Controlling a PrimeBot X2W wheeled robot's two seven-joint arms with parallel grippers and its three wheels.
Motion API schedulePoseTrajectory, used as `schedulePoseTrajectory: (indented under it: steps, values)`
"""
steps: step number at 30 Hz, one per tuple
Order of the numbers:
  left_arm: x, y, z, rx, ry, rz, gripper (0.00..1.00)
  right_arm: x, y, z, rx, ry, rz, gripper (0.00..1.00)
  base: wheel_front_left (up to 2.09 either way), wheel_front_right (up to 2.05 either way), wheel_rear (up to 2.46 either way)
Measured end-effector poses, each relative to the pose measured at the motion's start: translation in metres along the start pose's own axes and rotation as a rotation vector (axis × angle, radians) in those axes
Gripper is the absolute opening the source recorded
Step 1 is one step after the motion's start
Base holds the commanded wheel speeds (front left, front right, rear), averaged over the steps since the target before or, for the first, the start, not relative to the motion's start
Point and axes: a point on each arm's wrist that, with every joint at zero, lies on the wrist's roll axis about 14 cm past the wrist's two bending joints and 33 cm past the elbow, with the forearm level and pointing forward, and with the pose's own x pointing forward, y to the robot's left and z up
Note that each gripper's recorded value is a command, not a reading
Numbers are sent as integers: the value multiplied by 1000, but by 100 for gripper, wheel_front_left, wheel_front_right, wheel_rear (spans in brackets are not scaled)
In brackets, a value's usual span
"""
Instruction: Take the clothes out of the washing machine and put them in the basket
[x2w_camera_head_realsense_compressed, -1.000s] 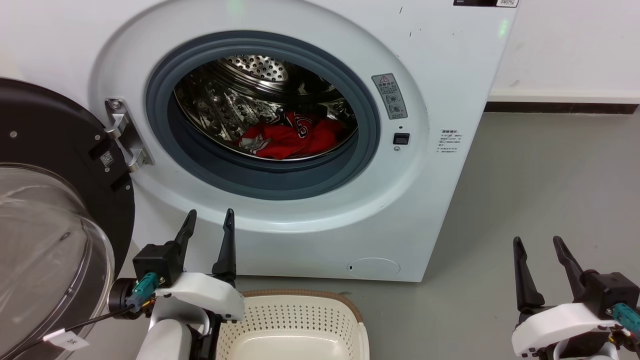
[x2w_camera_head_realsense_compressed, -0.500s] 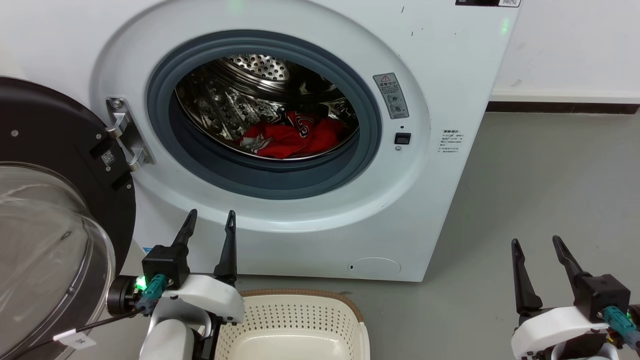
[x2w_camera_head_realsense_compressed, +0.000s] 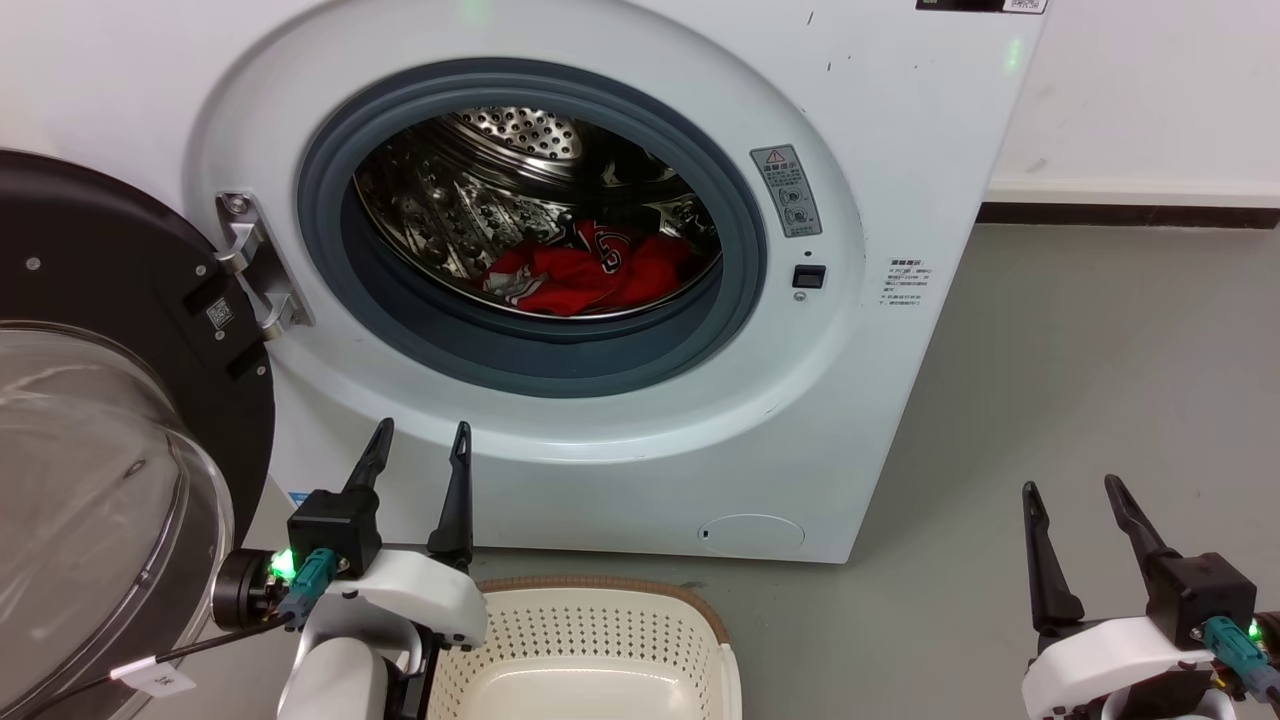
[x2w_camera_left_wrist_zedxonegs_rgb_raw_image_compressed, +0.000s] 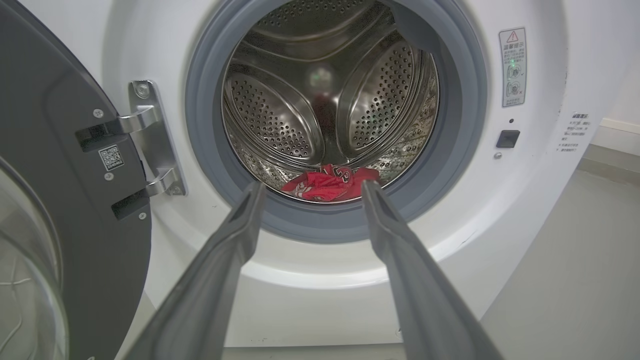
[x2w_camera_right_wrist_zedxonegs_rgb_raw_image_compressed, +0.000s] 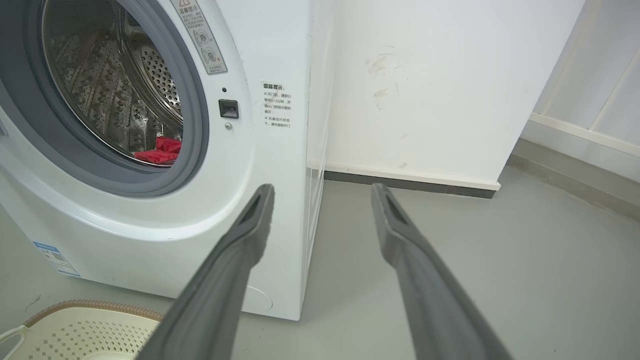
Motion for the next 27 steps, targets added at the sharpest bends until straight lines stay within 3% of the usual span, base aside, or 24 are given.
schedulePoseTrajectory:
  steps: [10, 20, 27]
  values:
    - [11, -1, 4, 20, -10, -6, 100, 2, -1, -2, 7, 4, -4, 100, 0, 0, 0]
    - [88, -12, 22, 27, -63, -47, 100, 22, -1, -1, 19, -10, 0, 100, 0, 0, 0]
    - [147, -17, 4, 51, -20, -92, 100, 34, -10, -17, 12, 23, -22, 100, 0, 0, 0]
